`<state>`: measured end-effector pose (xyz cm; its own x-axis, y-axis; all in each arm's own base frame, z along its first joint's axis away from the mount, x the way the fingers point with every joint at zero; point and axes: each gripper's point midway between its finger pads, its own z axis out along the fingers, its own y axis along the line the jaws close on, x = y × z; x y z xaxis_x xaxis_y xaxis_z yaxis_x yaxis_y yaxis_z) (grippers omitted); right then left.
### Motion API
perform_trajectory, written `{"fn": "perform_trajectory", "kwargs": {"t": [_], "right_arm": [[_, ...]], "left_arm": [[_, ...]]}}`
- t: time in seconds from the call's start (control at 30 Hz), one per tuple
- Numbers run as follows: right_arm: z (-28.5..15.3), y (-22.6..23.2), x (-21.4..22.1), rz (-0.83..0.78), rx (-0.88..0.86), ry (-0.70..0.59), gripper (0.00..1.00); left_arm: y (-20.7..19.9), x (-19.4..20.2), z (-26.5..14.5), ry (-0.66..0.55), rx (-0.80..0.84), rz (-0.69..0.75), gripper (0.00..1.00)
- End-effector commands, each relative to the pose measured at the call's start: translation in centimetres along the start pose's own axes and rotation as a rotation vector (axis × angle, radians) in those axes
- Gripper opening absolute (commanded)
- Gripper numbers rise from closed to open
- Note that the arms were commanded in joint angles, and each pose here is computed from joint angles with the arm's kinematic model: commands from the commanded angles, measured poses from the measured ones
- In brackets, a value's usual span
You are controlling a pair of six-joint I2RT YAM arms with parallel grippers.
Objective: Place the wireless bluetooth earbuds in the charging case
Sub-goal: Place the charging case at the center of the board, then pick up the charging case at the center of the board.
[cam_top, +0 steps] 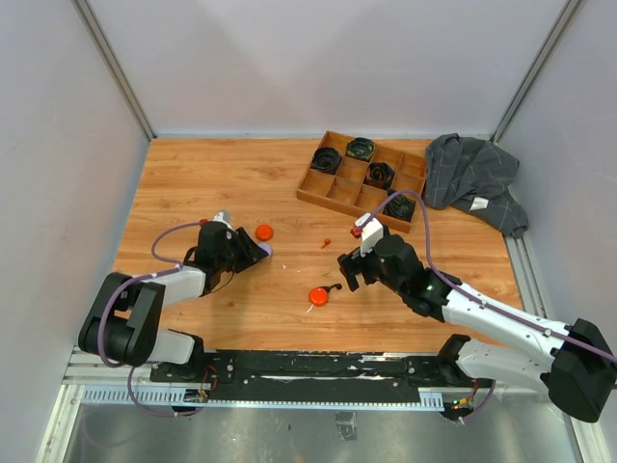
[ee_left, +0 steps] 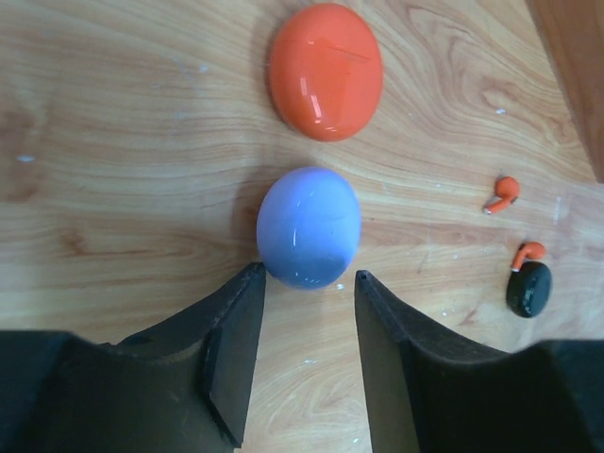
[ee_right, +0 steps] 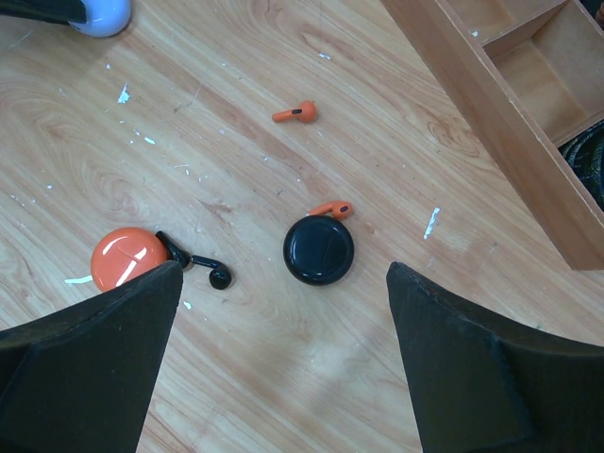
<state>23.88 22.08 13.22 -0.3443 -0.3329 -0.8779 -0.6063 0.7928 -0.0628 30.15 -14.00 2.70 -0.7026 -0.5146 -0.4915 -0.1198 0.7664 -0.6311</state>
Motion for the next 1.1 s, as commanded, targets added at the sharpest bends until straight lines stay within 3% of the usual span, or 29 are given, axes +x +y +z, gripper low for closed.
{"fn": "perform_trajectory", "kwargs": {"t": [0.0,0.2,0.4,0.83,0.9,1.07], "right_arm": [[-0.1,-1.0,0.6,-0.012,0.037,0.013,0.91],[-0.1,-0.9,0.8,-0.009,0.033,0.018,0.91],[0.0,-0.5,0.7,-0.006,0.011,0.016,0.91],[0.6,-0.7,1.5,-0.005,0.034,0.058,0.90],[0.7,-0.7,1.7,-0.006,0.038,0.063,0.90],[0.9,-0.7,1.8,-0.006,0.038,0.071,0.90]], "left_arm": [[4.2,0.8,-1.5,0.008,-0.200,0.016,0.50],[4.7,-0.3,-2.9,-0.036,-0.256,0.046,0.51],[1.9,-0.9,-4.3,-0.050,-0.185,0.096,0.54],[-4.7,5.4,-5.4,0.070,-0.016,0.198,0.54],[-4.9,5.6,-5.4,0.084,-0.013,0.202,0.74],[-5.2,5.5,-5.3,0.101,-0.019,0.228,0.79]]}}
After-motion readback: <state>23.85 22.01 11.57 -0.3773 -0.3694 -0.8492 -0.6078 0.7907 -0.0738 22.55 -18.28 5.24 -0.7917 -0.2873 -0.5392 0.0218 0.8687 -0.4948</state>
